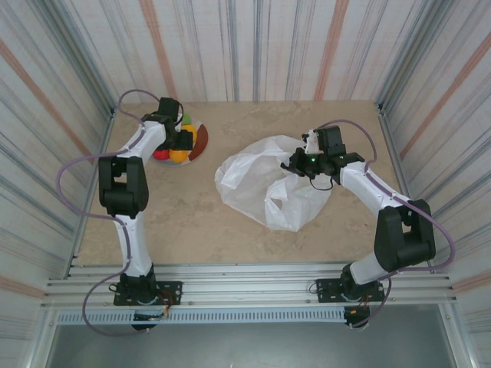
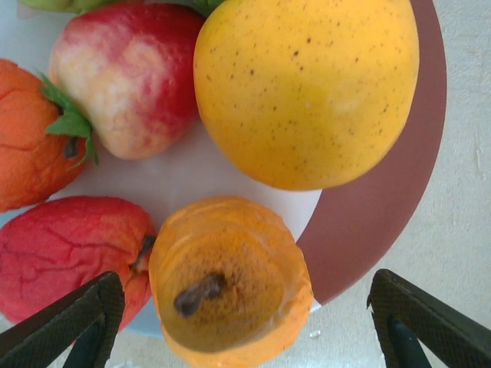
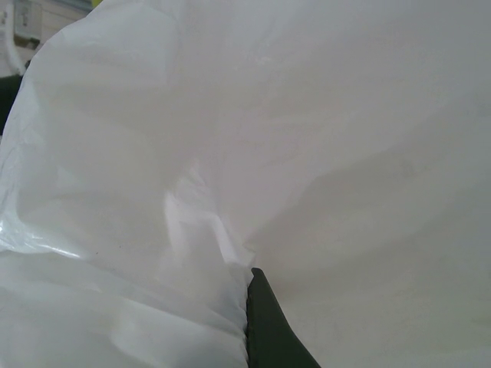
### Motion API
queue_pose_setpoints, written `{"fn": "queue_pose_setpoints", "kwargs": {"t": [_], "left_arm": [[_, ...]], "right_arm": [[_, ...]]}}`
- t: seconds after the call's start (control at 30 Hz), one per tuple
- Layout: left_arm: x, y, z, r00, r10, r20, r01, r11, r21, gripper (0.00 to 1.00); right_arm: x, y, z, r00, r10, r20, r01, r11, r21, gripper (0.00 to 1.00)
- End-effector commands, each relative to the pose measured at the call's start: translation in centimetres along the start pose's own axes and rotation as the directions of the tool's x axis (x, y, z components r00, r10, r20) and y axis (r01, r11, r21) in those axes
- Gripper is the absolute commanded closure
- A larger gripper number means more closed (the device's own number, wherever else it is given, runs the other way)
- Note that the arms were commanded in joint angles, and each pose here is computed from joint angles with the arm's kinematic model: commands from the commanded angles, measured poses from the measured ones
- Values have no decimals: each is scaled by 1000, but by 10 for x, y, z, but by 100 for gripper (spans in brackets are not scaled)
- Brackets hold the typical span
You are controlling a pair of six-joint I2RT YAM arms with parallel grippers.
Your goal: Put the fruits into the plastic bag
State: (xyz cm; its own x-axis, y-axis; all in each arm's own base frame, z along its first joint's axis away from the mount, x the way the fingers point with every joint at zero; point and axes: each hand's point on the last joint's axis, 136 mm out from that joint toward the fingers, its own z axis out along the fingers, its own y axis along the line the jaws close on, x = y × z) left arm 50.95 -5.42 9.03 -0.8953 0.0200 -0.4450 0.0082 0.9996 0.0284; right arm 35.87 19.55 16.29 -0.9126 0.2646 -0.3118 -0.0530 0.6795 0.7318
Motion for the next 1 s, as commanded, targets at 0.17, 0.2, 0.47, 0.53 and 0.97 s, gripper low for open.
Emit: {"fn": "queue_pose_setpoints", "kwargs": {"t": [0.17,0.2,0.47,0.53,0.97], "left_arm": [[-6,-5,10,998,58,-21,-59,998,-18,13],[-6,-6,12,998,64,-26,-65,998,-19,13],[2,-16,23,994,87,-61,-89,996,-16,13],[4,-19,24,993,98,-66,-99,995,-17,12],[18,-19,36,985,115,-126,-119,993,-25,12]], "right_arm": [[1,2,-2,1000,-23,-3,23,1000,-18,100],[1,2,-2,1000,-22,-4,22,1000,-17,100],[1,-1,2,1000,-15,-9,15,1000,-14,100],[1,-2,2,1000,-13,-11,12,1000,-15,100],[0,-4,3,1000,-8,-13,8,1000,-15,100]]}}
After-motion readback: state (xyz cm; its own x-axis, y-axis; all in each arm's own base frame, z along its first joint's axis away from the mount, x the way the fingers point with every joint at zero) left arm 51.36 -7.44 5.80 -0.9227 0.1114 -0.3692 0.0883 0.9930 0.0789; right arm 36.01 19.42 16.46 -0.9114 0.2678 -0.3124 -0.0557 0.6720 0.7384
